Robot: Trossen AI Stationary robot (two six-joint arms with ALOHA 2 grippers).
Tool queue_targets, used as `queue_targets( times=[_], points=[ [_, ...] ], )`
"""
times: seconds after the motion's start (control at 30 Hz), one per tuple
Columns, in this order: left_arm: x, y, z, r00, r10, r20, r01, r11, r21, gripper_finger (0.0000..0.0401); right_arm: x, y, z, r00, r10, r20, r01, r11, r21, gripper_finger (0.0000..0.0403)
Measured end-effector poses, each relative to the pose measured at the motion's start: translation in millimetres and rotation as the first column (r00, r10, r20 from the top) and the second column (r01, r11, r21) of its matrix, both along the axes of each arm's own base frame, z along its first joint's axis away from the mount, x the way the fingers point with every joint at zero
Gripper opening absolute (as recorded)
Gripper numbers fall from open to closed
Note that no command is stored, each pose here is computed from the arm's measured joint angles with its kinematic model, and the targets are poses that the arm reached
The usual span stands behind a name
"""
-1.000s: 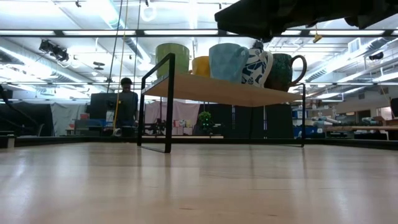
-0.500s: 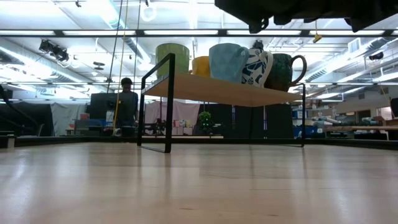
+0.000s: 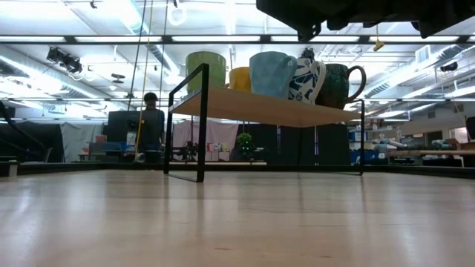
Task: Place coffee mugs
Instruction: Put the purple mug on the shelf
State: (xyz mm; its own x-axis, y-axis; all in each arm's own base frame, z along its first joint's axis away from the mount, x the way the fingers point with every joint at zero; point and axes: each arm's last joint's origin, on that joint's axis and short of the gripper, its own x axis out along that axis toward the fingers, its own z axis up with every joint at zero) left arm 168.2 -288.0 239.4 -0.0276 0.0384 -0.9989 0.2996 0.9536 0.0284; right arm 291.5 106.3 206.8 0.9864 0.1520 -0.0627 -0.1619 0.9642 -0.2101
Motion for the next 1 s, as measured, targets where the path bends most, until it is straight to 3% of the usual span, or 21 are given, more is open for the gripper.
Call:
queue_targets(
  times=[0.23, 0.63, 0.73, 1.0],
  points=[
    [4, -7, -19, 0.992, -0.123, -0.014, 0.124, 0.99, 0.063, 0.0174, 0, 0, 0, 1.0, -0.001, -0.002, 0.002, 1.0, 0.012, 0.0192],
    [15, -2, -23, 0.994, -0.105, -0.012, 0.105, 0.991, 0.078, 0.005, 0, -1, 0, 1.0, -0.005, -0.001, 0.005, 1.0, 0.015, 0.0192],
    [27, 5, -23, 0.994, -0.106, -0.001, 0.105, 0.991, 0.076, 0.002, 1, -2, 0, 1.0, -0.01, -0.001, 0.01, 1.0, 0.016, 0.0192],
    [76, 44, -16, 0.999, 0.033, 0.024, -0.033, 0.999, 0.005, 0.002, -3, 1, 0, 0.986, -0.166, -0.006, 0.166, 0.986, -0.005, 0.0192]
  ],
)
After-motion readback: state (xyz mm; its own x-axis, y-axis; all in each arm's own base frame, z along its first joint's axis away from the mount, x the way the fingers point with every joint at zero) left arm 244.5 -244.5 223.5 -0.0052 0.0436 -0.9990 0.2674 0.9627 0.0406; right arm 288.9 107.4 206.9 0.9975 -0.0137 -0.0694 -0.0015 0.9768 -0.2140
